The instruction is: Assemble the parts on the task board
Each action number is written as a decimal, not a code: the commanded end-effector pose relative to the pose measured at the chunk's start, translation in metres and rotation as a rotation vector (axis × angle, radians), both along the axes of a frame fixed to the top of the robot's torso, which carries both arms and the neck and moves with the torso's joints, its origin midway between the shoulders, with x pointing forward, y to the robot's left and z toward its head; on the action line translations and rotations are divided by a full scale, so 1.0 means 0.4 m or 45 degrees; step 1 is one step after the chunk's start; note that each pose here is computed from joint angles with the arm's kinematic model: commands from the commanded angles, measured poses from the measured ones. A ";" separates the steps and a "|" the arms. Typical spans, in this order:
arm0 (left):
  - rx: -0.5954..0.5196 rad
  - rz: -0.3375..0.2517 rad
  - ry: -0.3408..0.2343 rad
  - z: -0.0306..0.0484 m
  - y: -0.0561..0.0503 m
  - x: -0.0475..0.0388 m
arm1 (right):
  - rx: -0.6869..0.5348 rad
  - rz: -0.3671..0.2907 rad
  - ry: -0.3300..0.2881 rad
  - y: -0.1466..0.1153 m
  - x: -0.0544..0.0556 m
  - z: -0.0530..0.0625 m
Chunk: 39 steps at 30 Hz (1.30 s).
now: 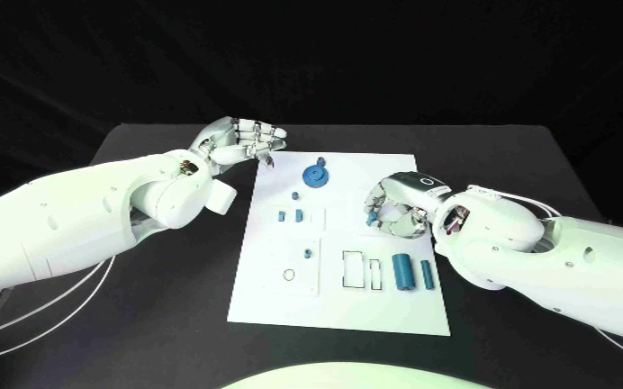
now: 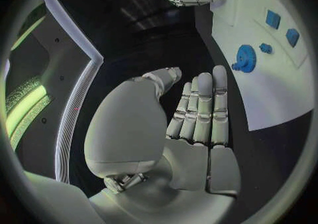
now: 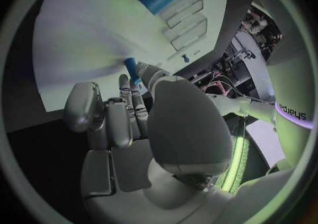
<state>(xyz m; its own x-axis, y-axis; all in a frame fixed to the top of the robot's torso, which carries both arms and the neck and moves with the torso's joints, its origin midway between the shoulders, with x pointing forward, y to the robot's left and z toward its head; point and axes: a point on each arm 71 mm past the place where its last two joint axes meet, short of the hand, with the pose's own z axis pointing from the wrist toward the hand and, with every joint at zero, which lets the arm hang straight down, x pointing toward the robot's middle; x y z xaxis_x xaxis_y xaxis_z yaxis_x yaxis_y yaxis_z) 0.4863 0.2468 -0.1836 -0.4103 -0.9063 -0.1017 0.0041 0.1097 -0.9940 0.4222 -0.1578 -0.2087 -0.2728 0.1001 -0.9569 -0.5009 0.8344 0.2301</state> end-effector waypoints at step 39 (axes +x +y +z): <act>-0.014 -0.034 -0.002 0.000 -0.012 0.003 | 0.256 -0.023 -0.067 0.018 -0.039 0.075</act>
